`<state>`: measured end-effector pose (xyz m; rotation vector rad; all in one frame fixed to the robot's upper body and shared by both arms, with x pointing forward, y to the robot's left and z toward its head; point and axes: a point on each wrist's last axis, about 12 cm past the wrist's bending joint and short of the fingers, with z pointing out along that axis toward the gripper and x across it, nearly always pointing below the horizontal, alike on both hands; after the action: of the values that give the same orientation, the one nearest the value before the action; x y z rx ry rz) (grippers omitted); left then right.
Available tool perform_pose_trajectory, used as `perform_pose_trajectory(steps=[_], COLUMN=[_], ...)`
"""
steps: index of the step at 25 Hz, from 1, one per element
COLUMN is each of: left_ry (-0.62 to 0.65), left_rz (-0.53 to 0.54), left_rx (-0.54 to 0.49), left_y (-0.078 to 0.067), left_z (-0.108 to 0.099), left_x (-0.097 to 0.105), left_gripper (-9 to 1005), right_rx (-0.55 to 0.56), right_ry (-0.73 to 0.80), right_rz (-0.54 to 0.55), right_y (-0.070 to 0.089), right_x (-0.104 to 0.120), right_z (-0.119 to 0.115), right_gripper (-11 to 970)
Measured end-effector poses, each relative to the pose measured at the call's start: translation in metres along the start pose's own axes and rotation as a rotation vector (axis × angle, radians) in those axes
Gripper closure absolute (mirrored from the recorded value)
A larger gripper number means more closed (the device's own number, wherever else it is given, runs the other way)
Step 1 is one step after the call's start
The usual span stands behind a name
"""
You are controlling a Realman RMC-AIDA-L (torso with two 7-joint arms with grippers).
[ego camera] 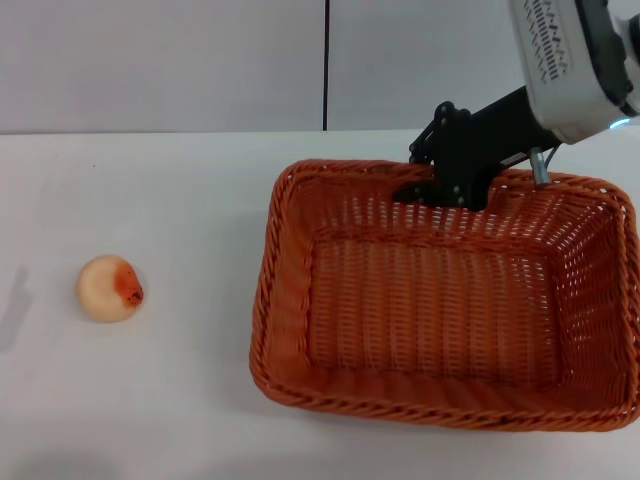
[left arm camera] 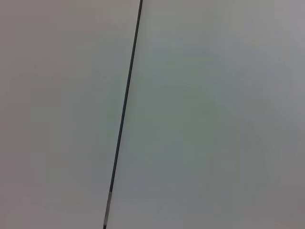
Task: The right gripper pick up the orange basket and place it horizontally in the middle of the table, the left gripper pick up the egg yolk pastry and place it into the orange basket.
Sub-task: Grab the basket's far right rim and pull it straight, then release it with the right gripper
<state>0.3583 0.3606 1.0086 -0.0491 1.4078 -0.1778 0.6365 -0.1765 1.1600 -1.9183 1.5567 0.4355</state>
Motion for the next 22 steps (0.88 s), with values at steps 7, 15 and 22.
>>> perform_pose_trajectory(steps=[7,15,22], left_ry=[-0.002,-0.009,-0.009], left_rz=[-0.006,-0.018,-0.018], left_rx=[-0.001,0.0,0.004], left_y=[-0.002,-0.005,-0.005], left_z=[-0.004,-0.005,-0.002], left_x=[0.0,0.0,0.001], left_gripper=[202,202,202], right_rx=[0.046,0.054,0.036], right_ry=[0.006,-0.006,-0.01], right_rz=[-0.063,-0.088,-0.089], right_y=[0.0,0.0,0.005], right_x=[-0.001,-0.005,-0.005], right_z=[0.011,0.018,0.028], right_gripper=[780,773,767])
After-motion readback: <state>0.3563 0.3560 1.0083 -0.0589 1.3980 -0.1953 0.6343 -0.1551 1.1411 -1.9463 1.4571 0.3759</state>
